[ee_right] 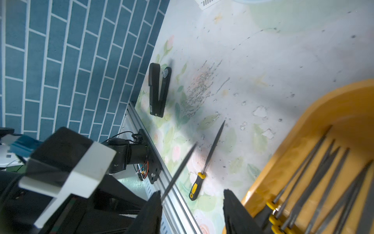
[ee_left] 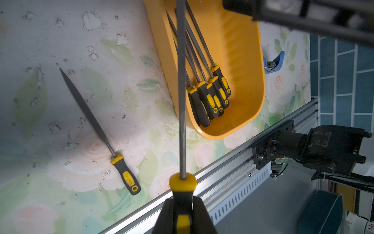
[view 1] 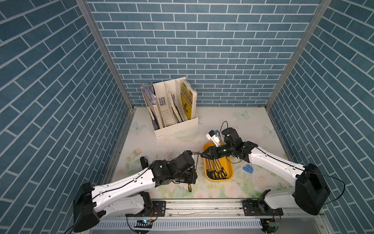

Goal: Put the file tool into the storage box
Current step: Pick up the file tool from the center of the board, then place the file tool in the storage box.

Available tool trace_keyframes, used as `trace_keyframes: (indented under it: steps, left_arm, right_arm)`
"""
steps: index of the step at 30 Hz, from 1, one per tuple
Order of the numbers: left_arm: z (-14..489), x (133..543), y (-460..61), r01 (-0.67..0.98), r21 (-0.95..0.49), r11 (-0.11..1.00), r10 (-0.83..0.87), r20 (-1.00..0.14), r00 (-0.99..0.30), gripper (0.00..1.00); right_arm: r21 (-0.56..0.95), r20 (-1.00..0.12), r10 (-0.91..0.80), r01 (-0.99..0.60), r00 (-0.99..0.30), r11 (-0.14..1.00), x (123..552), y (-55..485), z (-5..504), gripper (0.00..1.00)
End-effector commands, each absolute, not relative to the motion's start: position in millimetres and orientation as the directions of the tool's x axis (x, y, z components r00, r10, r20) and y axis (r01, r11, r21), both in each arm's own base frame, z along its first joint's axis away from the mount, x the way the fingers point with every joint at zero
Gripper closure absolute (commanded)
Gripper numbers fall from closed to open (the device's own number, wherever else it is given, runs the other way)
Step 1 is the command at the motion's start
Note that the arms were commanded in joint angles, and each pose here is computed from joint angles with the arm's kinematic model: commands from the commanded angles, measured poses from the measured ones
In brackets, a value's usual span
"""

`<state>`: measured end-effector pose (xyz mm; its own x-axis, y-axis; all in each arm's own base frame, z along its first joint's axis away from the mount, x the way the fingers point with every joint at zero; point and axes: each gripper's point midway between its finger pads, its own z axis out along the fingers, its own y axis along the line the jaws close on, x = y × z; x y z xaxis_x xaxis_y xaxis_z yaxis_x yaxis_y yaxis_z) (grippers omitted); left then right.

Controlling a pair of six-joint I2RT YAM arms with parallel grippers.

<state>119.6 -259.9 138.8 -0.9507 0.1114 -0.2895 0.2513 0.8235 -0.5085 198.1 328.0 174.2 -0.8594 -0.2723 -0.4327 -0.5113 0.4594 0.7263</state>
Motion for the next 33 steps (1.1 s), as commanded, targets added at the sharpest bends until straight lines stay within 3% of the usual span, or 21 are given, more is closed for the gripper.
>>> trace_keyframes:
  steps: [1,9,11,15,16,19,20,23,26,33]
  left_arm:
    - [150,123,-269,0.26,-0.544,0.798,0.102,-0.303,-0.947,0.95]
    - [153,121,-273,0.261,-0.558,0.788,0.104,-0.298,-0.949,0.96]
    - [153,120,-274,0.263,-0.562,0.784,0.108,-0.294,-0.95,0.96]
    - [155,120,-273,0.265,-0.565,0.781,0.109,-0.296,-0.949,0.91]
    - [157,120,-273,0.267,-0.566,0.78,0.107,-0.301,-0.948,0.81]
    - [162,123,-270,0.266,-0.56,0.784,0.093,-0.318,-0.944,0.3]
    - [163,125,-267,0.261,-0.552,0.792,0.083,-0.325,-0.942,0.19]
    - [170,130,-256,0.235,-0.531,0.814,0.046,-0.345,-0.938,0.01]
    - [176,132,-248,0.204,-0.544,0.814,-0.006,-0.359,-0.933,0.0]
    - [142,125,-236,0.147,-0.519,0.842,-0.02,-0.304,-0.953,0.0]
  right_arm:
    - [0.757,-0.411,-0.261,-0.487,-0.873,0.436,193,337,171,0.49]
    - [0.759,-0.382,-0.28,-0.471,-0.881,0.449,188,349,156,0.55]
    - [0.757,-0.383,-0.282,-0.474,-0.88,0.45,190,352,156,0.62]
    - [0.757,-0.384,-0.286,-0.477,-0.878,0.447,192,355,159,0.89]
    - [0.753,-0.385,-0.289,-0.479,-0.877,0.451,192,354,159,0.93]
    - [0.722,-0.394,-0.299,-0.494,-0.869,0.485,195,346,162,1.0]
    - [0.712,-0.392,-0.3,-0.494,-0.869,0.499,197,341,162,1.0]
    - [0.661,-0.377,-0.299,-0.48,-0.877,0.577,207,313,160,1.0]
    - [0.577,-0.36,-0.29,-0.456,-0.887,0.678,222,273,155,1.0]
    - [0.429,-0.352,-0.347,-0.479,-0.87,0.766,245,235,164,1.0]
